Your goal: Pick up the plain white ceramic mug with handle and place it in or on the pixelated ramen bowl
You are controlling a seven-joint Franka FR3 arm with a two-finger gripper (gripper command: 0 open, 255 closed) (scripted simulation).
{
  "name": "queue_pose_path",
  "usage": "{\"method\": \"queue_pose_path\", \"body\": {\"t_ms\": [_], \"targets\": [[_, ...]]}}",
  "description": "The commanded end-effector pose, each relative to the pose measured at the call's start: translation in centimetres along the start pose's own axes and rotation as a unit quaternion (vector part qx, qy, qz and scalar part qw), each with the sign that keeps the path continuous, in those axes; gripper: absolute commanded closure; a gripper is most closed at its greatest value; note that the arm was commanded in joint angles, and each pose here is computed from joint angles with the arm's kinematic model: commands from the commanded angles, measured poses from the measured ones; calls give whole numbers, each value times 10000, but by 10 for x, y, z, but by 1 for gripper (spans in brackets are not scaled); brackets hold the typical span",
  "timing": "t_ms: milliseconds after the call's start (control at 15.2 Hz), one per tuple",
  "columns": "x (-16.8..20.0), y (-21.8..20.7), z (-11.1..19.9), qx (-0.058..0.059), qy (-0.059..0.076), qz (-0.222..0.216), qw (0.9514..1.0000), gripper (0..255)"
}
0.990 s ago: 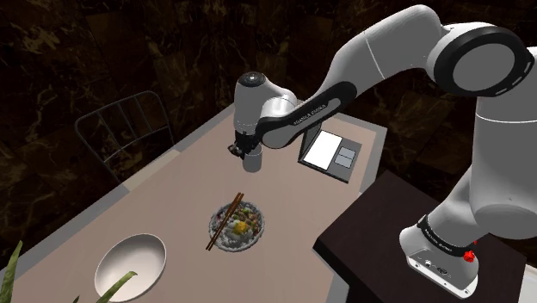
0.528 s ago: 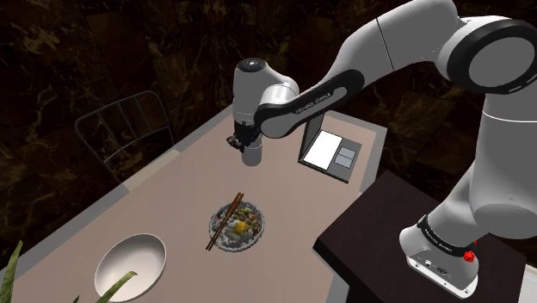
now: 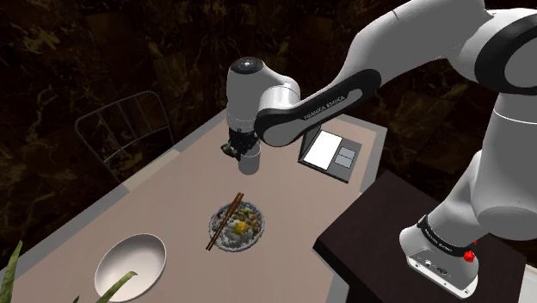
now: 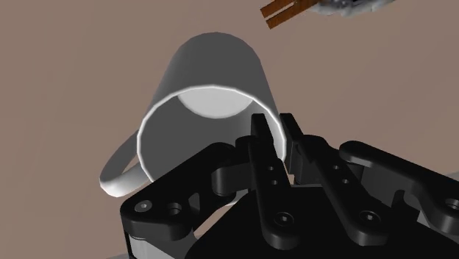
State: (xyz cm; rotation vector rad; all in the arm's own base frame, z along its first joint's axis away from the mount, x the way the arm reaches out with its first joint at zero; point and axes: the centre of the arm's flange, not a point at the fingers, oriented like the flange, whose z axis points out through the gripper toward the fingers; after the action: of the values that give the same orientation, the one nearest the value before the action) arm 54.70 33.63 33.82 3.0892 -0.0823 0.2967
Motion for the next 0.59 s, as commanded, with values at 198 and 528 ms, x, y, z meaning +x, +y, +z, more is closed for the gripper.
{"method": "queue_pose_path", "body": {"t_ms": [198, 528], "targets": [[-43, -44, -22, -2, 1, 5, 10000, 255], [-87, -89, -43, -2, 1, 5, 10000, 255]]}}
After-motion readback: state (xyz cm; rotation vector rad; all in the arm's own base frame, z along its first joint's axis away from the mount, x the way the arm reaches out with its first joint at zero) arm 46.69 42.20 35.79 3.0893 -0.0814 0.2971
